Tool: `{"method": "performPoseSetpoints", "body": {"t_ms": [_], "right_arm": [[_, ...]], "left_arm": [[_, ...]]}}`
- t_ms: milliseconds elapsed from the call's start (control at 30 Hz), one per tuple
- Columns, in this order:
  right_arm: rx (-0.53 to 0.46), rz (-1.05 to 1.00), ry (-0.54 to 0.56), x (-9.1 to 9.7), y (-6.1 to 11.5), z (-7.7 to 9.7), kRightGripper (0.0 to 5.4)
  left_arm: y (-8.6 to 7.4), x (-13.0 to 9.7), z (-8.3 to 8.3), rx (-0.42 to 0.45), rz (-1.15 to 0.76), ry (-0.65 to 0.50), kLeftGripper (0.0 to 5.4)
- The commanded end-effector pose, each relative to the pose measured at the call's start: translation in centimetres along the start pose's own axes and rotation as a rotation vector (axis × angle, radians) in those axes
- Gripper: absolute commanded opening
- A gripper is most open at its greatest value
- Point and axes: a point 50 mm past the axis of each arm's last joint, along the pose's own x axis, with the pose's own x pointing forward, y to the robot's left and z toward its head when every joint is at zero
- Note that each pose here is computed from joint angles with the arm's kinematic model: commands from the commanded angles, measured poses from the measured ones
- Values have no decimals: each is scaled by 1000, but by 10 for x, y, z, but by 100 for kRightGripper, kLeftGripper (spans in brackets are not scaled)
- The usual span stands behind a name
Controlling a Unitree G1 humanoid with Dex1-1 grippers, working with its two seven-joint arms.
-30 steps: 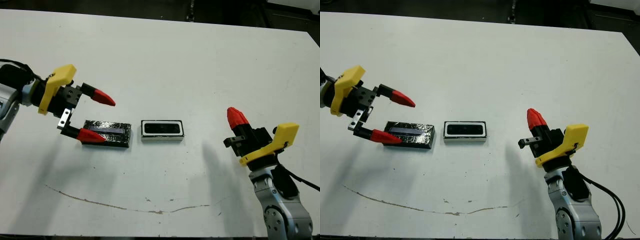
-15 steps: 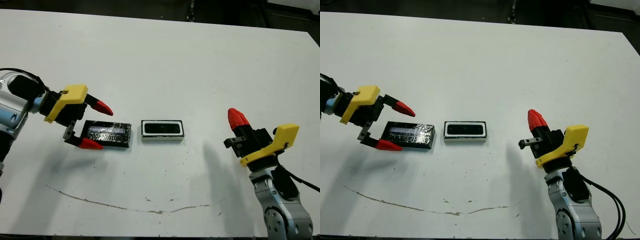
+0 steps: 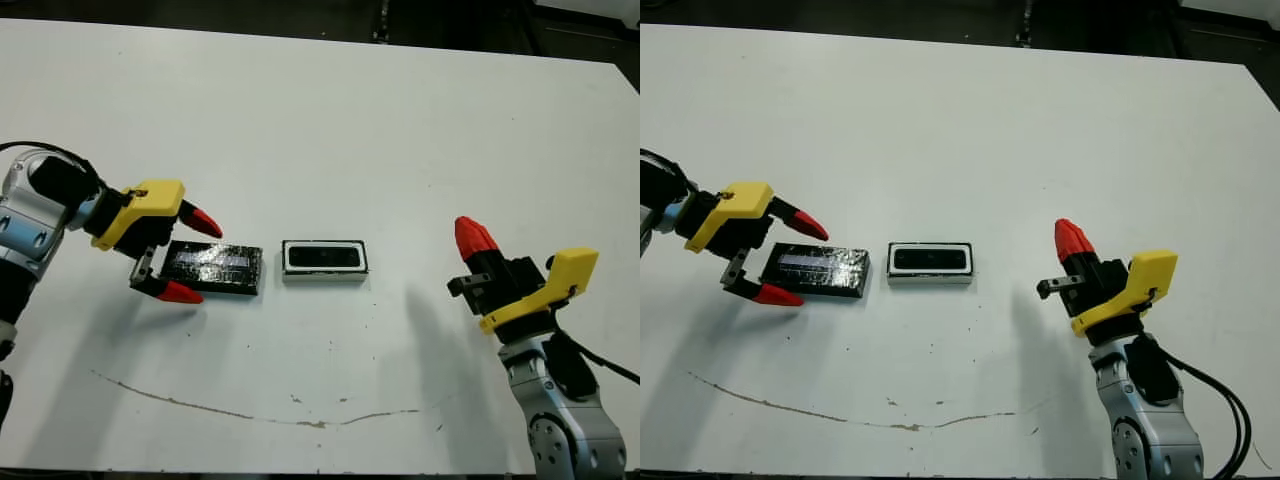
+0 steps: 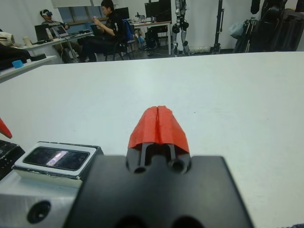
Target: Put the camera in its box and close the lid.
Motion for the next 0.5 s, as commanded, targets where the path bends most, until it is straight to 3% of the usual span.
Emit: {"method": "performPoseSetpoints", "body": {"t_ms": [33,433,500], "right_arm": [[-5,-9,28,-3,-3,-4,0],[-2,-14,37,-3,-4,-4,0],[2,-12,37,-3,-4,-4,0]], "left_arm": [[-1,1,-7,-88,-8,17,506],[-3,-1,-11,-117,-9,-16,323],[-3,-2,-10,-124,1,-41,315]]}}
